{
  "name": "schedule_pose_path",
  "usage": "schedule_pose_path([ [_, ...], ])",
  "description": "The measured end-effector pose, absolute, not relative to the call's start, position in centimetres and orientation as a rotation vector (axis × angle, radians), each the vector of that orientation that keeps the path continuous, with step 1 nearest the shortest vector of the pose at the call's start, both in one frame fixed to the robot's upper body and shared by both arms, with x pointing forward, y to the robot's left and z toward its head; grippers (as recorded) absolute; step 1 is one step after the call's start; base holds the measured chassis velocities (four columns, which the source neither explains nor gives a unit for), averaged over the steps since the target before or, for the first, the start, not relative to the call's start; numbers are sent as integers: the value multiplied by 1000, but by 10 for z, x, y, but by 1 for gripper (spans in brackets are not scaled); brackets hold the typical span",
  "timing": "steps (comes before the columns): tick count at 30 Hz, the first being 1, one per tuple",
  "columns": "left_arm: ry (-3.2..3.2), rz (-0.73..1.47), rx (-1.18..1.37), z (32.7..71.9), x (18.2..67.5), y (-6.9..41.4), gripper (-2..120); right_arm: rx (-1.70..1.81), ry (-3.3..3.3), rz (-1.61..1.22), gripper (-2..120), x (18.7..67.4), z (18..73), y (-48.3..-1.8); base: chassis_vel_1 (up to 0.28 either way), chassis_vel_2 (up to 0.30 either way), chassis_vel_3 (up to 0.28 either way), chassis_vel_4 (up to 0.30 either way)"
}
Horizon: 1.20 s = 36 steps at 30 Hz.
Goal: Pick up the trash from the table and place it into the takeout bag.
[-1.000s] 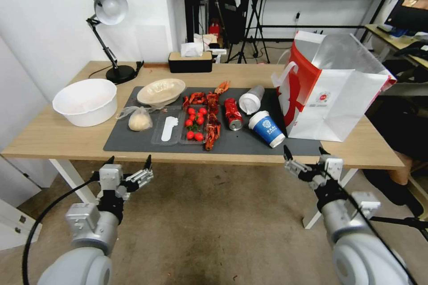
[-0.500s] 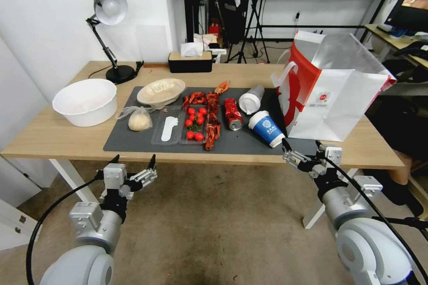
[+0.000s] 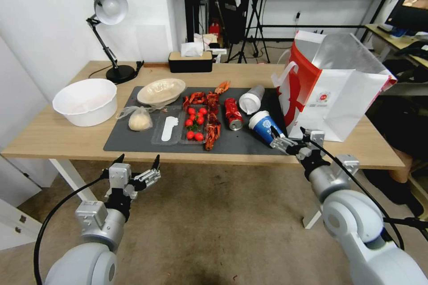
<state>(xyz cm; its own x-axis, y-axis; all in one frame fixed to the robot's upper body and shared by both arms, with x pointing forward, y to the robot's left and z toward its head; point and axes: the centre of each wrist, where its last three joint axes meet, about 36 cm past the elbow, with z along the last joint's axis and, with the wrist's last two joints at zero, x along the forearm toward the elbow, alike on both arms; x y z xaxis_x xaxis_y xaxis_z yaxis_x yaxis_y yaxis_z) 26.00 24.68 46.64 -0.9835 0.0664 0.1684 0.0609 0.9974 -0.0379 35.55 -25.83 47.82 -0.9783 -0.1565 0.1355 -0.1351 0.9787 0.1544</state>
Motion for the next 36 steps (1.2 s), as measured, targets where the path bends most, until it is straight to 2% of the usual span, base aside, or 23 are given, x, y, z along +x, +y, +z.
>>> schedule_pose_path([
  [1,-2969,49,-95,466,260,247,100,221,-2978,-217,100,355,478,-258,0,0,0,0],
  [3,-2974,45,-83,464,259,248,100,264,-2919,-212,100,386,470,-256,0,0,0,0],
  [12,-2980,39,-70,460,260,249,100,272,-2851,-220,99,410,455,-244,0,0,0,0],
  [19,-2989,32,-62,458,260,250,100,247,-2821,-213,78,418,448,-237,0,0,0,0],
  [21,-2989,32,-61,458,260,250,100,244,-2817,-212,76,418,447,-236,0,0,0,0],
  [23,-2991,30,-60,458,260,250,100,234,-2800,-204,65,416,445,-235,0,0,0,0],
  [24,-2991,30,-60,458,260,250,100,234,-2800,-204,65,416,445,-235,0,0,0,0],
  [26,-2992,28,-59,457,259,250,100,226,-2788,-194,57,415,446,-234,0,0,0,0],
  [27,-2992,28,-59,457,259,250,100,226,-2788,-194,57,415,446,-234,0,0,0,0],
  [30,-2993,25,-58,457,259,250,100,222,-2781,-187,42,414,446,-233,0,0,0,0],
  [32,-2994,25,-58,457,259,250,100,222,-2780,-186,40,414,446,-233,0,0,0,0],
  [33,-2998,21,-57,456,259,250,100,223,-2780,-187,32,413,446,-233,0,0,0,0],
  [35,-3000,19,-57,455,259,250,100,224,-2780,-188,28,412,446,-233,0,0,0,0],
  [36,-3001,17,-56,455,258,250,100,227,-2782,-191,22,411,446,-232,0,0,0,0],
])
